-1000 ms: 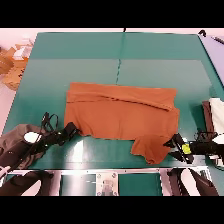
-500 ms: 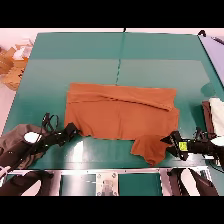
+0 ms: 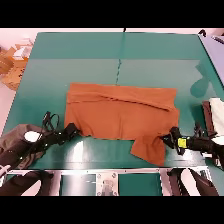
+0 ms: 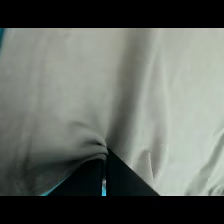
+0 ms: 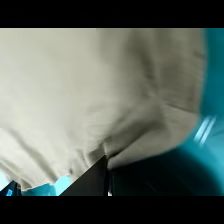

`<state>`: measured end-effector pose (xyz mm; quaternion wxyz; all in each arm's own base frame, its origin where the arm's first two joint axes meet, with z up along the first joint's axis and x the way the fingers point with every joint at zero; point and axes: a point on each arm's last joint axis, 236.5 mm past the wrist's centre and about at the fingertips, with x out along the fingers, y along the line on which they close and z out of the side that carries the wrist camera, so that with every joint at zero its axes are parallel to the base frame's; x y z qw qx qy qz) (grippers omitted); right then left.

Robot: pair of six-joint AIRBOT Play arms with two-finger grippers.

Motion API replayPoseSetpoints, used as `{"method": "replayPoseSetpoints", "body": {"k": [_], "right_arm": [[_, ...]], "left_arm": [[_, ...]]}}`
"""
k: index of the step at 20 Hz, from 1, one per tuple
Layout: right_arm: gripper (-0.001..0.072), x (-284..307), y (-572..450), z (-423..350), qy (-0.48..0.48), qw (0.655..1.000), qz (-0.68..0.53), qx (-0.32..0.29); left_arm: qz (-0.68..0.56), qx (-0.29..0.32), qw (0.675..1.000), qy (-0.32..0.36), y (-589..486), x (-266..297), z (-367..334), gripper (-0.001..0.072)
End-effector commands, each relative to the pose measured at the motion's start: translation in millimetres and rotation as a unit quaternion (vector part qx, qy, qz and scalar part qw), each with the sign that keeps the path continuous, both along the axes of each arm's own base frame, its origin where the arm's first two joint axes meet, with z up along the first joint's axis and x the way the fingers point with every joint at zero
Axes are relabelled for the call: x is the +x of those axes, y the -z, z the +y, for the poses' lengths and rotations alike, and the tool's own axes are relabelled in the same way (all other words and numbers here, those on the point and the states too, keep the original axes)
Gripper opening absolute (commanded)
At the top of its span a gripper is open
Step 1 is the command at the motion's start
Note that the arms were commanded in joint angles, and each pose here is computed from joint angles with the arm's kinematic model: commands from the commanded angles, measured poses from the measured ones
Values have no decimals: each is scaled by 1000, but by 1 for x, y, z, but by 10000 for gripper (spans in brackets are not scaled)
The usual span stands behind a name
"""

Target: Fold the shirts.

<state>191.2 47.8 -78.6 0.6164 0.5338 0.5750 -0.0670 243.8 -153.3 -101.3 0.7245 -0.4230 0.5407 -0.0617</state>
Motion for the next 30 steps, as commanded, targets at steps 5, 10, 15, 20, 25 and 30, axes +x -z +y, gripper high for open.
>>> {"method": "replayPoseSetpoints", "body": {"k": [5,10,15,20,25,30], "right_arm": [[22,16,-64,-42,-65,994,-19,-90],[22,-5,-58,-71,-74,985,36,-155],[22,-16,-54,-81,-80,980,63,-174],[22,24,-84,-84,-58,982,-18,-182],[22,81,-109,-78,-41,984,-106,-137],[22,147,-111,-98,-11,981,-150,-125]], "left_arm": [[18,-13,991,132,-45,-16,-29,27],[44,14,990,137,-61,-35,-17,27],[56,71,990,104,-68,-47,11,27],[-15,77,994,71,-92,-1,13,27],[-26,101,989,102,-98,58,7,27],[-54,138,981,128,-112,136,4,26]]}}
